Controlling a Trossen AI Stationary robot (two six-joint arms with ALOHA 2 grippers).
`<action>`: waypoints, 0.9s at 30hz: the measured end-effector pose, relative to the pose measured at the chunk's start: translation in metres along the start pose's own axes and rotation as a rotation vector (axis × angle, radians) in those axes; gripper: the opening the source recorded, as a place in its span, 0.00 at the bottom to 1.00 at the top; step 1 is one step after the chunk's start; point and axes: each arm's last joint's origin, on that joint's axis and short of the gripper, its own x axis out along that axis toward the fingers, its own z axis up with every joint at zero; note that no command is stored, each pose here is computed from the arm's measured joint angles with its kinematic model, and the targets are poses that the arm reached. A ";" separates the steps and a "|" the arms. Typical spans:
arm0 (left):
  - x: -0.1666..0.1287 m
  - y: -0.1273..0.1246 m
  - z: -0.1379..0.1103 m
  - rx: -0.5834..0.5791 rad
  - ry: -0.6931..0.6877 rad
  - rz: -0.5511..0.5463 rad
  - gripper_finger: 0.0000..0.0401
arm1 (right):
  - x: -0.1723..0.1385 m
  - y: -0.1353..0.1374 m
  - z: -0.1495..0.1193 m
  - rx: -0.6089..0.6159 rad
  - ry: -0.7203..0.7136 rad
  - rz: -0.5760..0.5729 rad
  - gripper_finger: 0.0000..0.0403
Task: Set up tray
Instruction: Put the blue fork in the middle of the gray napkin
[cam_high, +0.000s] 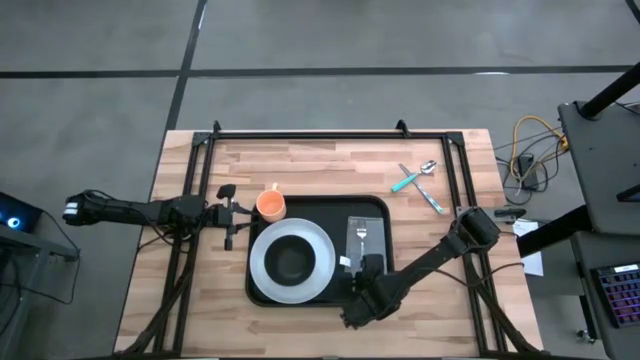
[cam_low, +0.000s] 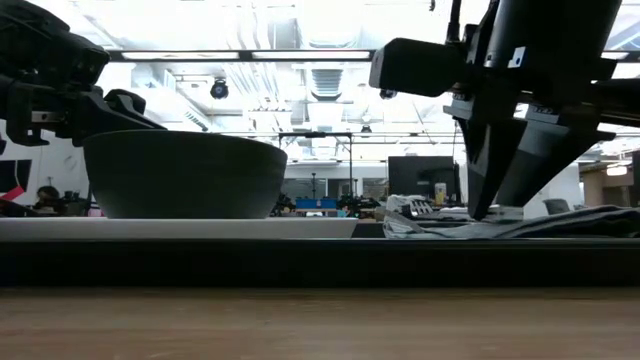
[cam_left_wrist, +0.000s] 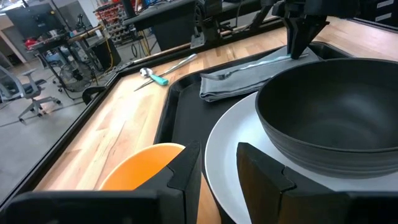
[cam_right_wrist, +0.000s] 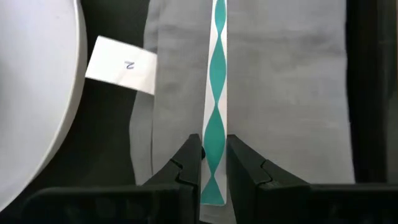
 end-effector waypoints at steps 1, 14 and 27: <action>0.000 0.000 0.000 0.000 0.000 0.000 0.21 | 0.000 0.000 0.000 -0.001 -0.002 -0.004 0.09; 0.000 0.000 0.000 0.000 0.000 0.000 0.21 | 0.001 -0.003 0.002 0.007 0.020 -0.052 0.09; 0.000 0.000 0.000 0.000 0.000 0.000 0.21 | 0.002 -0.001 0.004 0.020 0.024 -0.057 0.10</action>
